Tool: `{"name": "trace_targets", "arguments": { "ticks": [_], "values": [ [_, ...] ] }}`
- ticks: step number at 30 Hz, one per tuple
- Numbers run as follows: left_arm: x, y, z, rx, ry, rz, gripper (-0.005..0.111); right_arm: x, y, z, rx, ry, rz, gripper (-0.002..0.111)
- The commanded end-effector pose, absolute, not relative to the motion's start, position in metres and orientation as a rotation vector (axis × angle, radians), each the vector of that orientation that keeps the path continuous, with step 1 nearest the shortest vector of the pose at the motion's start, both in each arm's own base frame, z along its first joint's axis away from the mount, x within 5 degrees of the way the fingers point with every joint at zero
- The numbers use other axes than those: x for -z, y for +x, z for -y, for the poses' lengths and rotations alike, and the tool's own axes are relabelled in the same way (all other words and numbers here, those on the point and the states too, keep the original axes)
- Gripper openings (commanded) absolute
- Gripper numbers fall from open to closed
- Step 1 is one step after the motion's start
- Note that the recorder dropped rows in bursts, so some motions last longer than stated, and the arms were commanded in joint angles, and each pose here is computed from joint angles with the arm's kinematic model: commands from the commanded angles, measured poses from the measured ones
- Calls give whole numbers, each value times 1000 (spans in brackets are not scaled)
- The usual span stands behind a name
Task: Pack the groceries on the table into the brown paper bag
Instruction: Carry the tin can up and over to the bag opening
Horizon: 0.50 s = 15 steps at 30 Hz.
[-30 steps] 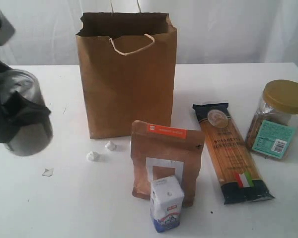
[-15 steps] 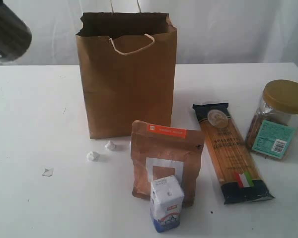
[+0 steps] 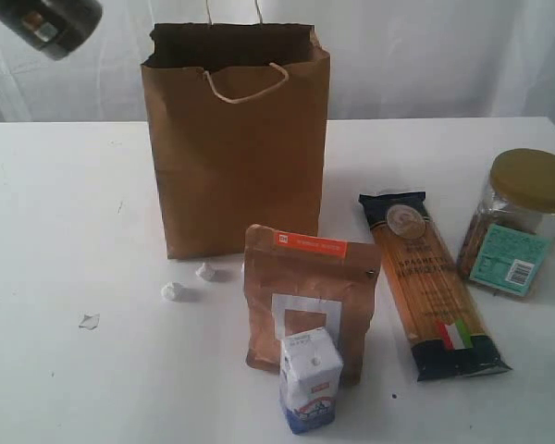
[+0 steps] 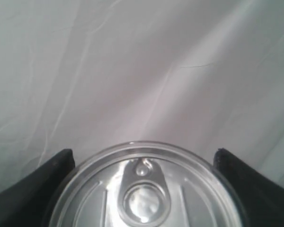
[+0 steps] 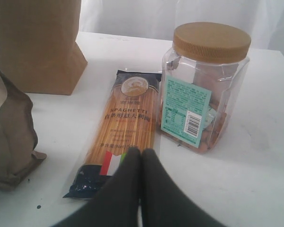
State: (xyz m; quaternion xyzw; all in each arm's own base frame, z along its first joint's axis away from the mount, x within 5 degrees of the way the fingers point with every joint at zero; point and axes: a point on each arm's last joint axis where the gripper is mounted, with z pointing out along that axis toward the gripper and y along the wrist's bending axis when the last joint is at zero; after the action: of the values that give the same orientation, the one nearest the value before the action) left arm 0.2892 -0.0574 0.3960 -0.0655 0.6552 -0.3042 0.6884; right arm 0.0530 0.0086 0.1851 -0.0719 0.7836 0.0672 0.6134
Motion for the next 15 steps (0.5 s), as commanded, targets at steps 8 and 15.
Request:
{"name": "trace_targets", "arguments": {
  "ticks": [8, 15],
  "values": [
    [-445, 356, 84, 827, 74, -1329, 0, -183, 53, -9, -154, -167, -1809, 0],
    [-413, 393, 104, 993, 204, -1293, 0, -183, 53, -9, -154, -167, -1809, 0]
  ]
}}
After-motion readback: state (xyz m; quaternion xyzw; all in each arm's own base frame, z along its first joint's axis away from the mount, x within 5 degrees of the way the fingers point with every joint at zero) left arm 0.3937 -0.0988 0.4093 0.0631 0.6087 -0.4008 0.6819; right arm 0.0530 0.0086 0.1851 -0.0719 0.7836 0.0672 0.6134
